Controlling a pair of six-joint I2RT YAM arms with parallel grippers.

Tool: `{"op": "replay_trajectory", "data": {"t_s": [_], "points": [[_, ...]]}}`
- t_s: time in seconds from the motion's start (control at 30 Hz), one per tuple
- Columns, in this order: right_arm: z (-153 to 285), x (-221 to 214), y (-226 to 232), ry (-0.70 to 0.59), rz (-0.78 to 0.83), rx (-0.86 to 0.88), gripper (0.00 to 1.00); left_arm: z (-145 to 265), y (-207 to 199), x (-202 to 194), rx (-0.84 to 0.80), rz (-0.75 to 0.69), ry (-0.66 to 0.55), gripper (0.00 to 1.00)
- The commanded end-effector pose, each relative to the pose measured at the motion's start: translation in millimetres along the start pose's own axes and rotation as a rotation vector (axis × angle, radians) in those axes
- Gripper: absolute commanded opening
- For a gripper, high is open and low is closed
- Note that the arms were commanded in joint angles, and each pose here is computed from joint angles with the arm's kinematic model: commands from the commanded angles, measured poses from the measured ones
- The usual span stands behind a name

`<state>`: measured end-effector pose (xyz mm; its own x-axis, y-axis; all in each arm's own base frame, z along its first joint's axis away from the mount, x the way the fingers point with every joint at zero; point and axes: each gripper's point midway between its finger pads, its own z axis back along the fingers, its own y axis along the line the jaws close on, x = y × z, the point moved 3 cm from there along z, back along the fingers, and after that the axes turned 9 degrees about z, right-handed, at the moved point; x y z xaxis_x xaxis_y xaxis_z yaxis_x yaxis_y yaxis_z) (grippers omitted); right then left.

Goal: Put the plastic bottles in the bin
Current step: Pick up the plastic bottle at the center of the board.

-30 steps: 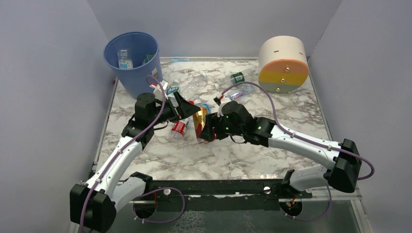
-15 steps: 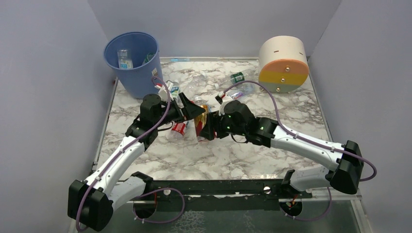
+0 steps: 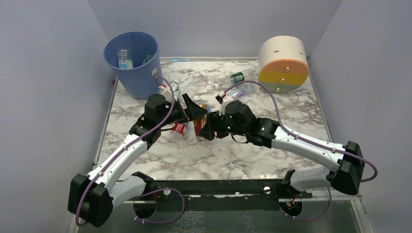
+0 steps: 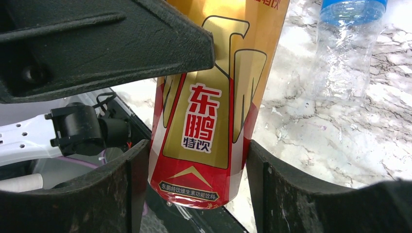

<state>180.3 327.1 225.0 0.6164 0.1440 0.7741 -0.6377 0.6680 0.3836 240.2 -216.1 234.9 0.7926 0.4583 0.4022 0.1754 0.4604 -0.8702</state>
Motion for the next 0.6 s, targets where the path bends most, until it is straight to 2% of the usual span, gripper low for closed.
{"op": "replay_trajectory", "data": {"t_s": [0.0, 0.13, 0.3, 0.43, 0.57], "points": [[3.5, 9.0, 5.4, -0.047, 0.019, 0.022, 0.59, -2.3, -1.2, 3.2, -0.009, -0.017, -0.026, 0.88], [2.7, 7.9, 5.3, -0.046, 0.020, 0.023, 0.59, -4.0, 0.4, 2.5, -0.004, -0.011, -0.020, 0.83], [1.7, 7.1, 4.7, -0.044, 0.019, 0.021, 0.59, -4.8, 0.5, 2.6, -0.004, -0.011, -0.019, 0.67], [1.3, 7.6, 5.1, -0.045, 0.017, 0.023, 0.60, -4.8, 1.2, 2.2, -0.003, -0.013, -0.017, 0.61], [1.9, 7.4, 5.3, -0.040, 0.015, 0.021, 0.76, -5.9, 2.3, 2.6, -0.001, -0.010, -0.020, 0.60]]}}
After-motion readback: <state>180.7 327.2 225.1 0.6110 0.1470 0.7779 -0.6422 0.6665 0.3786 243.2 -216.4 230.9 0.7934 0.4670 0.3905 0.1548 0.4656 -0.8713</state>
